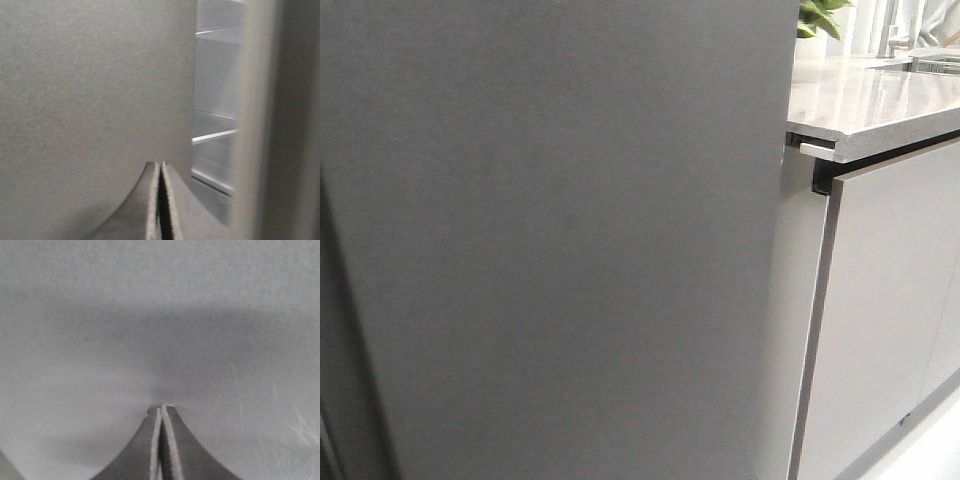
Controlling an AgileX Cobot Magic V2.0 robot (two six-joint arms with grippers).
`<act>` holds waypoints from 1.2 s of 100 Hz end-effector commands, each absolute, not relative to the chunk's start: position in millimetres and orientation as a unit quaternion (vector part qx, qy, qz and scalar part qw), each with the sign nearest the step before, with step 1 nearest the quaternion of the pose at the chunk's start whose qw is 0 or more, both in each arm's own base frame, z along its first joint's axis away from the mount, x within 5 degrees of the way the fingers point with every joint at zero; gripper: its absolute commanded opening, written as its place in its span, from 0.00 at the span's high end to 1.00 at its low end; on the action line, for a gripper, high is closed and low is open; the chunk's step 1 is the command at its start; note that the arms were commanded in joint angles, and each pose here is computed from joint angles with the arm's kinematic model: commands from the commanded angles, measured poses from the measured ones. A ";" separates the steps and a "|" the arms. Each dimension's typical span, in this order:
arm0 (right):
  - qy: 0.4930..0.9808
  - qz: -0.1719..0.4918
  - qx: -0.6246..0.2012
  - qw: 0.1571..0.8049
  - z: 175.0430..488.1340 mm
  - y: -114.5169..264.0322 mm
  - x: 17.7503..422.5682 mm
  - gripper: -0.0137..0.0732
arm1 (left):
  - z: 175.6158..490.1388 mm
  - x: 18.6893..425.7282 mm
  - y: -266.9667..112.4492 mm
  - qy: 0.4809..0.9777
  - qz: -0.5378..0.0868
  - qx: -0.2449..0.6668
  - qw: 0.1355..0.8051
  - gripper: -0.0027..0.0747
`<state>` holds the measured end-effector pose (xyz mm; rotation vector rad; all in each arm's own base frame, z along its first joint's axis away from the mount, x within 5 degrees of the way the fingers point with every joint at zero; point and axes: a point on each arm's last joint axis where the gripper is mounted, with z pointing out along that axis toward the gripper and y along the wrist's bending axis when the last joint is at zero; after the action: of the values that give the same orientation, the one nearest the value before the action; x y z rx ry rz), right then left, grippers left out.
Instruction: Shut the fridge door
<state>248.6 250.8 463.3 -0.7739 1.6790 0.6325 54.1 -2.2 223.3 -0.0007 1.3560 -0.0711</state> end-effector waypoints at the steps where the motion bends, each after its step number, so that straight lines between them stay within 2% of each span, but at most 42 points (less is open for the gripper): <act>1: 0.661 0.277 -0.297 0.631 484.1 259.4 264.0 0.89 | 219.0 52.8 -2.0 0.604 -0.039 -0.004 0.796 0.99; 32: 0.670 0.270 -0.301 0.622 460.5 290.1 297.0 0.89 | 219.0 52.8 -2.0 0.604 -0.039 -0.004 0.796 0.99; 53: 0.675 0.253 -0.295 0.627 464.7 275.7 303.5 0.89 | 219.0 52.8 -2.0 0.604 -0.039 -0.004 0.796 0.99; 67: 0.693 0.225 -0.292 0.619 477.6 244.1 303.7 0.89 | 219.0 52.8 -2.0 0.604 -0.039 -0.004 0.796 0.99; 87: 0.711 0.162 -0.262 0.632 506.3 176.4 293.0 0.89 | 219.0 52.8 -2.0 0.604 -0.039 -0.004 0.796 0.99; 103: 0.720 0.105 -0.207 0.654 525.2 110.2 259.2 0.89 | 219.0 52.8 -2.0 0.604 -0.039 -0.004 0.796 0.99; 120: 0.726 0.060 -0.167 0.664 520.9 61.1 205.8 0.89 | 219.0 52.8 -2.0 0.604 -0.039 -0.004 0.796 0.99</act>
<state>248.1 85.6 501.5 -0.4478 1.7598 0.1757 54.1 -2.2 223.3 -0.0007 1.3560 -0.0711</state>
